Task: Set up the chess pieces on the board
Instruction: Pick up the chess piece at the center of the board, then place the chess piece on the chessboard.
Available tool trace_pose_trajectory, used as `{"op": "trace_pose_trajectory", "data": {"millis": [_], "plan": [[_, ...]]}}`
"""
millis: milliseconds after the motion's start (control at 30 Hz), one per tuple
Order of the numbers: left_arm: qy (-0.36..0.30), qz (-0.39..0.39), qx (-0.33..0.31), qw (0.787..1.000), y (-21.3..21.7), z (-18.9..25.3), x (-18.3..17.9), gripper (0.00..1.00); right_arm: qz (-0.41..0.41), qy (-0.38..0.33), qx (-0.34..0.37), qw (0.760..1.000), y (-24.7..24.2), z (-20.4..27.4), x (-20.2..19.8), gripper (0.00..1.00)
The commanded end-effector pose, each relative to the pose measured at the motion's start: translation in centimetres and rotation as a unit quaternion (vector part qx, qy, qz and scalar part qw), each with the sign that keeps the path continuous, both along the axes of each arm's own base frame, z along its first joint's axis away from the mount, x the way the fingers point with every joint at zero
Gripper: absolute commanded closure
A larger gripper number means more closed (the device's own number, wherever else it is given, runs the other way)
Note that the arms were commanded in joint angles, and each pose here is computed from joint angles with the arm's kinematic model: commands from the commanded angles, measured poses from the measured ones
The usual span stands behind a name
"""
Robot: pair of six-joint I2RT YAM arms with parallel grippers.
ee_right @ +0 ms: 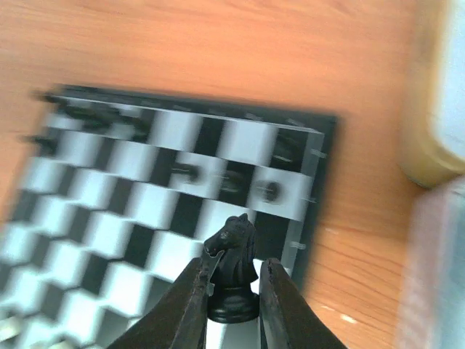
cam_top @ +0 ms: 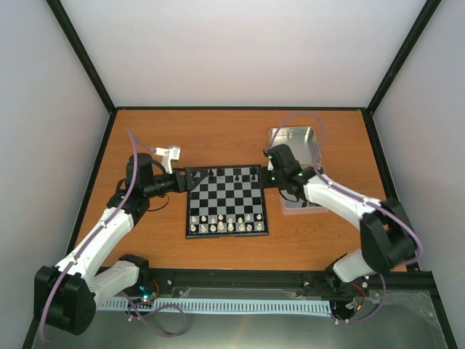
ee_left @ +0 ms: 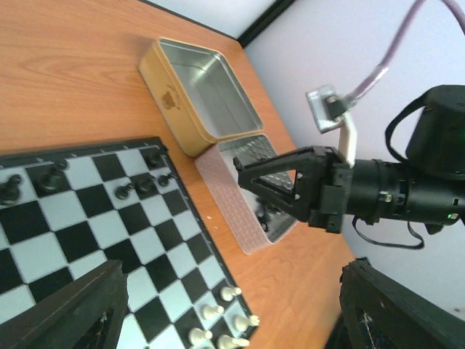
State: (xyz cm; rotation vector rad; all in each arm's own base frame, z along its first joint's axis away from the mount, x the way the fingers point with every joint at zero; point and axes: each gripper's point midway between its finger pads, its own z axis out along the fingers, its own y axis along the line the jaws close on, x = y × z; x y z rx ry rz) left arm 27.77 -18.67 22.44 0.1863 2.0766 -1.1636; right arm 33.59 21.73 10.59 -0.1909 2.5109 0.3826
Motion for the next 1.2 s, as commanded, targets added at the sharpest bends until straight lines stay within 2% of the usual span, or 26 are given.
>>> {"op": "trace_pose_trajectory", "data": {"millis": [0,200,267,467,600,733,867,1033,1167], "plan": [[0.009,-0.058,-0.056,0.997,-1.7,3.0,-1.4,0.19,0.184,-0.079,0.163,0.966,6.2,6.3,-3.2,0.86],[0.05,-0.125,-0.117,0.984,-4.0,4.2,-3.7,0.19,0.32,-0.135,0.293,0.891,9.4,12.3,-7.8,0.85],[0.061,-0.135,-0.122,0.981,-4.7,4.2,-4.3,0.19,0.346,-0.135,0.308,0.876,10.1,13.2,-8.8,0.85],[0.094,-0.15,-0.139,0.974,-5.6,3.7,-4.8,0.22,0.398,-0.127,0.322,0.85,11.5,14.2,-10.8,0.85],[0.118,-0.157,-0.141,0.97,-6.2,3.2,-4.7,0.33,0.419,-0.118,0.314,0.843,12.2,13.9,-11.5,0.85],[0.165,-0.129,-0.128,0.969,-6.1,0.7,-3.9,0.46,0.423,-0.115,0.312,0.843,12.6,13.7,-11.4,0.85],[0.189,-0.139,-0.147,0.961,-6.4,0.1,-4.1,0.57,0.427,-0.107,0.31,0.843,12.8,13.3,-11.4,0.85],[0.186,-0.147,-0.153,0.959,-6.5,0.6,-4.3,0.6,0.428,-0.096,0.301,0.847,13.0,12.4,-11.2,0.86],[0.188,-0.15,-0.151,0.959,-6.5,0.3,-4.5,0.76,0.428,-0.091,0.296,0.849,13.2,12.0,-11.0,0.86]]}}
